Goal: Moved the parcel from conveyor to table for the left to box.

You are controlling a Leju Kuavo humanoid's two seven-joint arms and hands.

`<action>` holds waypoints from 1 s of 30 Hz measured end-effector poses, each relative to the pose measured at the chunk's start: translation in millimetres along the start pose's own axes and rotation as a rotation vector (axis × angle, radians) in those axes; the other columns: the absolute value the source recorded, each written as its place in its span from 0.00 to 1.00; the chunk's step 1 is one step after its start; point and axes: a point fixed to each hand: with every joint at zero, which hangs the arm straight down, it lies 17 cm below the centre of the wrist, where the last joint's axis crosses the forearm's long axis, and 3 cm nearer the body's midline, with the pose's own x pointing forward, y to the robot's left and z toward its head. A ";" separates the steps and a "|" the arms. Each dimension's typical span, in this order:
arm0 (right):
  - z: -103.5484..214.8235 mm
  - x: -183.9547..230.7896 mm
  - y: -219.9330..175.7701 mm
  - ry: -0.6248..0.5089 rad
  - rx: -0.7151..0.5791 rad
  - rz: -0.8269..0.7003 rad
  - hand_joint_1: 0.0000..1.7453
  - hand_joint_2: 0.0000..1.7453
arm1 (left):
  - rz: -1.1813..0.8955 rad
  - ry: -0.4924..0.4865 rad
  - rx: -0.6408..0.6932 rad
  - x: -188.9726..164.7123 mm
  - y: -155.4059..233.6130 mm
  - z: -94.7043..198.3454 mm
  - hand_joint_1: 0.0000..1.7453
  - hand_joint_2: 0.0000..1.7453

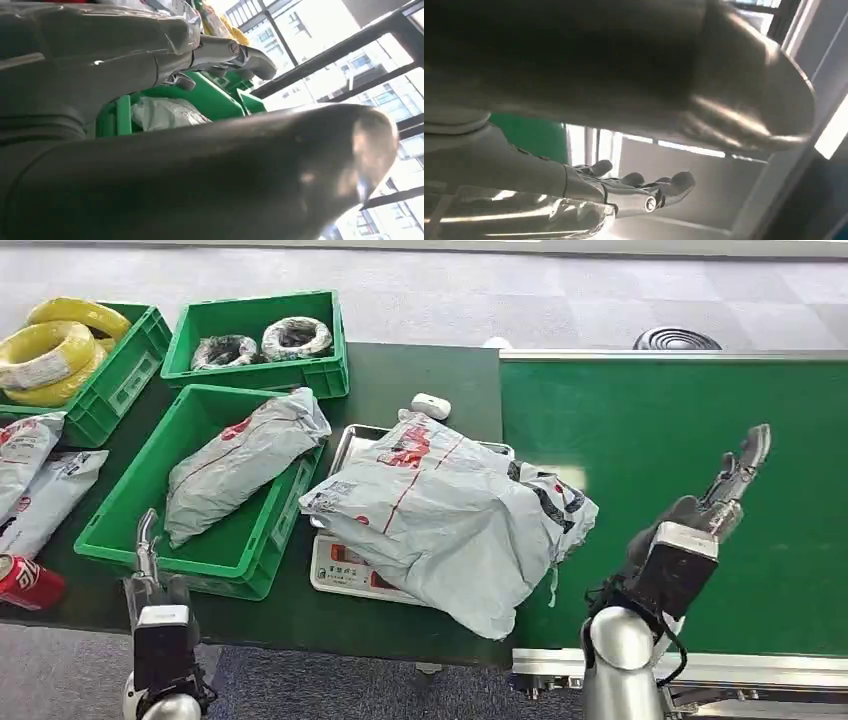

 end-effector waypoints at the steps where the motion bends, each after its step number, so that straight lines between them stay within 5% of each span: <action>1: 2.6 0.3 -6.1 -0.005 -0.003 0.038 0.00 0.00 | -0.002 0.005 0.003 -1.7 1.7 2.2 0.00 0.00; 2: 7.3 -2.4 -9.2 0.001 0.007 0.076 0.00 1.00 | -0.003 0.009 0.005 -2.7 2.9 4.0 0.00 0.00; 9: 55.6 -42.0 3.7 0.202 0.174 0.064 0.00 1.00 | -0.013 0.007 0.019 -3.4 13.0 8.8 0.00 0.00; 13: 119.7 -59.3 70.7 0.332 0.466 -0.098 0.00 1.00 | -0.017 -0.043 0.023 6.3 12.8 -5.1 0.00 0.00; 19: 203.5 -73.0 134.9 0.445 0.695 -0.155 0.00 1.00 | -0.079 -0.179 0.039 37.7 7.2 -42.4 0.00 0.00; 20: 213.5 -73.1 143.5 0.457 0.724 -0.163 0.00 1.00 | -0.083 -0.202 0.043 44.9 5.2 -50.6 0.00 1.00; 30: 262.1 -71.4 200.7 0.507 0.902 -0.194 0.00 1.00 | -0.151 -0.485 -0.052 156.2 -69.9 -132.7 0.00 1.00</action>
